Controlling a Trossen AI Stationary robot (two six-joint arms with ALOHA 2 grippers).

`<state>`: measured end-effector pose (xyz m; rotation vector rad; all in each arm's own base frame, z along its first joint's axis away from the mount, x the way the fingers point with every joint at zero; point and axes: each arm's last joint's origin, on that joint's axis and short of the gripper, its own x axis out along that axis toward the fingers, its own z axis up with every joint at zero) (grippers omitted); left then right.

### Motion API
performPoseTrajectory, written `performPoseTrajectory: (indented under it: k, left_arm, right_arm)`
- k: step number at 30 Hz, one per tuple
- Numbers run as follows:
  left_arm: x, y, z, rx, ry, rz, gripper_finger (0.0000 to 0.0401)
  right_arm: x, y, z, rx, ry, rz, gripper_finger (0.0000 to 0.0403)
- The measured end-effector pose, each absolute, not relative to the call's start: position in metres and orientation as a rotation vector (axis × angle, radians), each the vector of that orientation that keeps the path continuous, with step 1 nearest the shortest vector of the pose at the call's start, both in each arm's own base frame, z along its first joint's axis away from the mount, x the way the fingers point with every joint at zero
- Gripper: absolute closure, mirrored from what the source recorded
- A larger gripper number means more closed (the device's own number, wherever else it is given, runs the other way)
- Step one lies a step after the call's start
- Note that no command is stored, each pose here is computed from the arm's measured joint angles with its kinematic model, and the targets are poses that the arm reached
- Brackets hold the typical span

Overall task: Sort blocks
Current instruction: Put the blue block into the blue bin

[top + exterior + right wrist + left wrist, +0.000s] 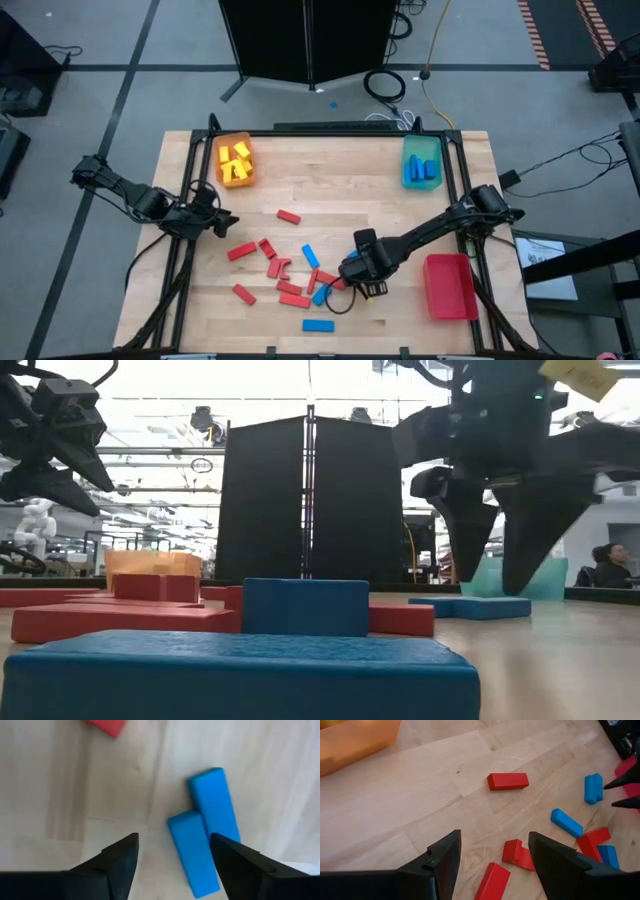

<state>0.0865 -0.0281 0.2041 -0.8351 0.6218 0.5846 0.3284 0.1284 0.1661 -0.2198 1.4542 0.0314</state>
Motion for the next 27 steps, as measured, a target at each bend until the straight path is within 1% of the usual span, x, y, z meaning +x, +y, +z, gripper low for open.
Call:
performPoseTrajectory:
  k: [5,7,17,22,27]
  left_arm:
    - [0.087,-0.028,0.204,-0.830,0.624,0.583,0.0173]
    - [0.087,-0.028,0.204,-0.830,0.624,0.583,0.0173]
    - [0.087,-0.028,0.204,-0.836,0.626,0.583,0.0173]
    - [0.087,-0.028,0.204,-0.831,0.629,0.579,0.0173]
    - [0.087,-0.028,0.204,-0.831,0.631,0.578,0.0173]
  right_arm:
    - [0.332,0.121,0.166,-0.193,1.452,0.010,0.0187]
    - [0.332,0.121,0.166,-0.171,1.455,0.029,0.0191]
    - [0.334,0.122,0.166,-0.153,1.434,0.018,0.0193]
    - [0.328,0.120,0.157,-0.140,1.462,-0.009,0.0194]
    - [0.320,0.118,0.149,-0.122,1.490,-0.052,0.0207]
